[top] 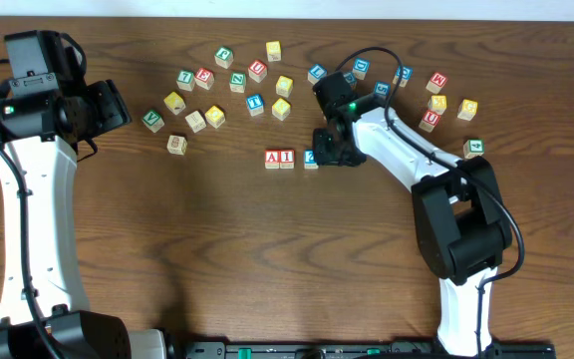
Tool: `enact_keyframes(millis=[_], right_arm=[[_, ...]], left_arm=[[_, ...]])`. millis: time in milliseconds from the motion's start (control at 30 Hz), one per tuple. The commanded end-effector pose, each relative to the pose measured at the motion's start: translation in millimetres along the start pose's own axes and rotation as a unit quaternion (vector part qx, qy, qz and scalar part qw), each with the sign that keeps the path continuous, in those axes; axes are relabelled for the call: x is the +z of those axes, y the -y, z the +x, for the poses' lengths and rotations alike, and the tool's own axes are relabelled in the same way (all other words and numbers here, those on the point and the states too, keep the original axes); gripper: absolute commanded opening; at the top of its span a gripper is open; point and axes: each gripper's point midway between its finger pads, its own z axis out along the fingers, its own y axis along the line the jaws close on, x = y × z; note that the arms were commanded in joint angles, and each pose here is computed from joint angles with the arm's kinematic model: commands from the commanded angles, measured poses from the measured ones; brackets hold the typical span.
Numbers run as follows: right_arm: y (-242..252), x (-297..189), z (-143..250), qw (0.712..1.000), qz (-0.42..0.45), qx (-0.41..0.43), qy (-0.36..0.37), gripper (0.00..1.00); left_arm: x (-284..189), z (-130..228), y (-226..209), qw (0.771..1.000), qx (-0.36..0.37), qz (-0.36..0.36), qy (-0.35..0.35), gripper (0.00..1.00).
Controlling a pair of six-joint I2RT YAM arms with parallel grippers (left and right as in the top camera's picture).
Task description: Spell out AI2
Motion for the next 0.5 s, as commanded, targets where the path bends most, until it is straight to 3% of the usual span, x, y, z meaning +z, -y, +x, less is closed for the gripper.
enact_keyframes(millis=[0,467], right_arm=[[-10.1,3.1,3.9,1.000,-0.005,0.004,-0.002,0.39],[-15.6,3.1,1.0,1.000,-0.011,0.004,0.007,0.40]], left_arm=[[-0.8,-2.8,-0.9,1.000,0.003,-0.004,0.004,0.69],[-0.8,-2.8,-0.9,1.000,0.003,-0.004,0.004,0.68]])
